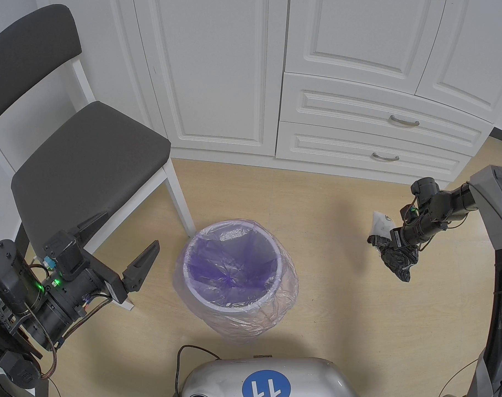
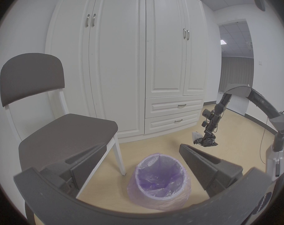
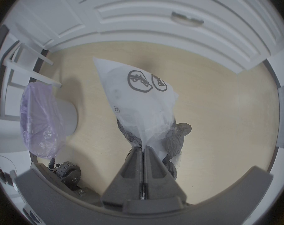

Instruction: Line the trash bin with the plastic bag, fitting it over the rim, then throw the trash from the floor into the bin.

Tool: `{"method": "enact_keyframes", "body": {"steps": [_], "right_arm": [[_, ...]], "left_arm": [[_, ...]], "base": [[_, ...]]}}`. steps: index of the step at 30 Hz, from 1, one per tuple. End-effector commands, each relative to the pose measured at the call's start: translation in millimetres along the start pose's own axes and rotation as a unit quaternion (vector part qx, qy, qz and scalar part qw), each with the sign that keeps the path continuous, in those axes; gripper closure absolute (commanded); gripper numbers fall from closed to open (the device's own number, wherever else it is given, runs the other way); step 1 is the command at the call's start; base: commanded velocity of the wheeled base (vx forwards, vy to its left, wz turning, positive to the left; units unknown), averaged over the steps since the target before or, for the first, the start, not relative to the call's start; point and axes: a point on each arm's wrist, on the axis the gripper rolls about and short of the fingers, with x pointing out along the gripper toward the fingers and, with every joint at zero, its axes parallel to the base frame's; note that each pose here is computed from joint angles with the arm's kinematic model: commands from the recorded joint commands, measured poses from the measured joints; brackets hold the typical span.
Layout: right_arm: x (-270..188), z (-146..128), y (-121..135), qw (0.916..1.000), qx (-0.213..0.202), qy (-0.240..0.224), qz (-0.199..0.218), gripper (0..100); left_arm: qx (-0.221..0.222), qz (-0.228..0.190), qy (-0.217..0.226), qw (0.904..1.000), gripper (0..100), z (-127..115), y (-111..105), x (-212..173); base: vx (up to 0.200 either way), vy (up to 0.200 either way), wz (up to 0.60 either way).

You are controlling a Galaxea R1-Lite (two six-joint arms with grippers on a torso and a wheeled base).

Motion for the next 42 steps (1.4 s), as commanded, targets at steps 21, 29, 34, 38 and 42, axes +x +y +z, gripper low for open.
{"method": "enact_keyframes", "body": {"steps": [21, 29, 34, 38, 42], "right_arm": [[-134, -26, 156, 0.9467, -0.180, -0.264, 0.039, 100], [-138, -4, 198, 0.8984, -0.308, -0.310, 0.038, 100], [-148, -8, 221, 0.8626, -0.383, -0.327, 0.043, 100], [-147, -8, 228, 0.8380, -0.431, -0.334, 0.028, 100], [-157, 2, 238, 0.7964, -0.487, -0.358, 0.010, 100]], "left_arm": [[0.012, 0.014, -0.043, 0.9989, 0, 17, 5, -3], [0.045, 0.022, -0.044, 0.9978, 0, 18, 7, -3], [0.047, 0.041, -0.065, 0.9960, 0, 26, 14, -4], [0.047, 0.044, -0.079, 0.9948, 0, 32, 15, -7], [0.049, 0.049, -0.102, 0.9924, 0, 41, 17, -12]], "base": [[0.000, 0.000, 0.00], [0.000, 0.000, 0.00], [0.000, 0.000, 0.00], [0.000, 0.000, 0.00], [0.000, 0.000, 0.00]]}}
